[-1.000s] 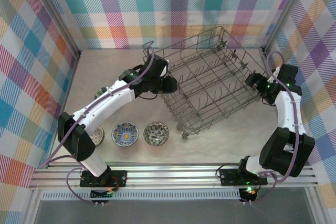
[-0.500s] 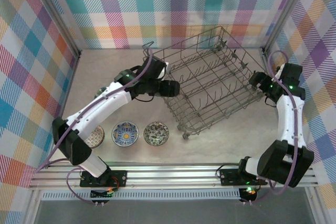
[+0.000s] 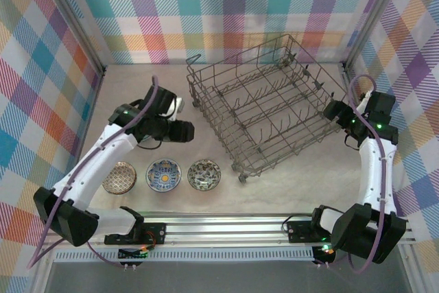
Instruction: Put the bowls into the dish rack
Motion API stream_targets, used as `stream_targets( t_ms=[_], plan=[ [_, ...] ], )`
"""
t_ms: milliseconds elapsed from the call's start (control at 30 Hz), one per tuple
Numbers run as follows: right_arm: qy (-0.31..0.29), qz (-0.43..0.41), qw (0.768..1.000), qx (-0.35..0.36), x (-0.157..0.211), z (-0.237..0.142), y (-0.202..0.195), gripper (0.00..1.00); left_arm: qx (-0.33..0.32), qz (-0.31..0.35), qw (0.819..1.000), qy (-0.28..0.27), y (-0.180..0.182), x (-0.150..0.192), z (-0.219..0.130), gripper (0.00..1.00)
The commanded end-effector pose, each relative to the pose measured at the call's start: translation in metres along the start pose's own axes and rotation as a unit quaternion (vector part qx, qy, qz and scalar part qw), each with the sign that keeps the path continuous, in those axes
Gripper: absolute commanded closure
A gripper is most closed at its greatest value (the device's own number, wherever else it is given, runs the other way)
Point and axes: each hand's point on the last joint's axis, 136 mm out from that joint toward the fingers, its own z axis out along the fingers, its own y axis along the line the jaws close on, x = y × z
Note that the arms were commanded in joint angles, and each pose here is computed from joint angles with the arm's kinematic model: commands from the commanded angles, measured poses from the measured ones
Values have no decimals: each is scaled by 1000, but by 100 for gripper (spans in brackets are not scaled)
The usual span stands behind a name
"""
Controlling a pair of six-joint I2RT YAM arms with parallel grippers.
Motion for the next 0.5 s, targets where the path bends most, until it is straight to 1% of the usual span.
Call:
stream_targets(
  t_ms=[0, 167, 267, 467],
  plan=[
    [0, -4, 1000, -23, 2, -8, 11, 1, 13, 14, 997, 69, 3, 28, 30, 40],
    [-3, -10, 1000, -27, 4, -17, 15, 1, 16, 26, 992, 126, 7, 45, 68, 41],
    [-1, -10, 999, -33, 6, -19, 17, 1, 25, 31, 988, 150, 4, 49, 85, 43],
    [1, -10, 999, -37, 9, -18, 17, 1, 30, 56, 980, 189, -3, 57, 111, 45]
  ],
)
